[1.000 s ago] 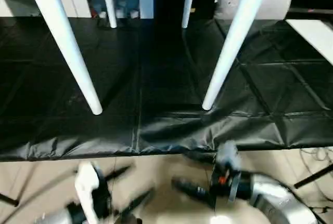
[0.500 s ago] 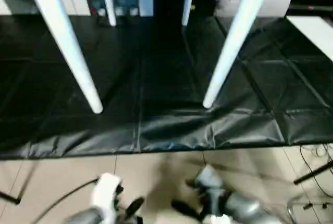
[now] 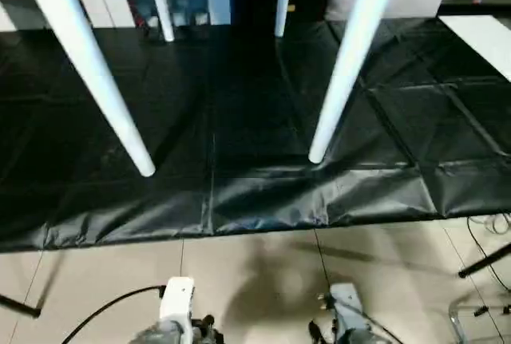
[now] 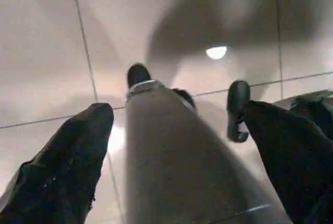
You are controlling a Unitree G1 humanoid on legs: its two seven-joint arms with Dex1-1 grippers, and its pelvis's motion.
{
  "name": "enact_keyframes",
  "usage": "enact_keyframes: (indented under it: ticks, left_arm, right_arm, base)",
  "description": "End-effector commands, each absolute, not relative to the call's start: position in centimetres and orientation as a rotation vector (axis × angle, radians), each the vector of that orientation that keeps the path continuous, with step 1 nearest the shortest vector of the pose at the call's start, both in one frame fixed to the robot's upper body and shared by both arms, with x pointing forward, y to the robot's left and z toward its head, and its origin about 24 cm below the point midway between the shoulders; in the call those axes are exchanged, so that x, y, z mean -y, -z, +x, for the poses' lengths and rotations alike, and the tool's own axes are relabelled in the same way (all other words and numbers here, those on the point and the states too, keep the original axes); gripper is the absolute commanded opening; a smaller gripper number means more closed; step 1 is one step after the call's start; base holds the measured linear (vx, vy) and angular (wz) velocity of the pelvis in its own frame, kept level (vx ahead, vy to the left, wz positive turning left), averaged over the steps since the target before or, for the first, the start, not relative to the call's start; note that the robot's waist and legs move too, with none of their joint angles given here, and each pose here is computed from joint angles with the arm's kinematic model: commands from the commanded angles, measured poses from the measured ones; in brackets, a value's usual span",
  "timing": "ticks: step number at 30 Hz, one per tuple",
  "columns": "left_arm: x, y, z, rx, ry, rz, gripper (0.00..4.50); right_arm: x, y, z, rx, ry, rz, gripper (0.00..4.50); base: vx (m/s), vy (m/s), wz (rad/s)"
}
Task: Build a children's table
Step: Flip table
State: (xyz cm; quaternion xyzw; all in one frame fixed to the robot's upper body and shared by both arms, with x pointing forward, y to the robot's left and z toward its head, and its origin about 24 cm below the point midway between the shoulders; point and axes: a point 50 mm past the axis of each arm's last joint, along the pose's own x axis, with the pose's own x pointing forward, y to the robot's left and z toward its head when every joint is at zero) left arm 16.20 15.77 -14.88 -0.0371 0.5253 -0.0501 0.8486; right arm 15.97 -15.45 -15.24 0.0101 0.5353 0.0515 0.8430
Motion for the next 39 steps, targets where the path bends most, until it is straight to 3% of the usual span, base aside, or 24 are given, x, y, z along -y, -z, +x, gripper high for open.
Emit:
enact_keyframes:
  ticks: [1,4,8,39]
  left_arm:
    - [-15.7,15.3,15.3,-1.126,0.074,-0.091,4.47]
    - [-15.1,15.6,15.0,-1.127,0.051,-0.106,4.47]
    - [-14.8,15.9,14.2,-1.145,0.035,-0.100,4.47]
    - [-14.8,15.9,14.2,-1.145,0.035,-0.100,4.47]
  right_arm:
    - [15.6,15.4,15.7,-1.140,-0.078,0.041,4.50]
    - [16.0,15.6,15.3,-1.175,-0.062,0.053,4.50]
    - [16.5,16.0,14.1,-1.240,-0.066,-0.016,4.50]
    - [16.5,16.0,14.1,-1.240,-0.066,-0.016,4.50]
  base:
    - [0.000,0.000,0.00]
    - [0.000,0.000,0.00]
    - [0.000,0.000,0.00]
    - [0.000,0.000,0.00]
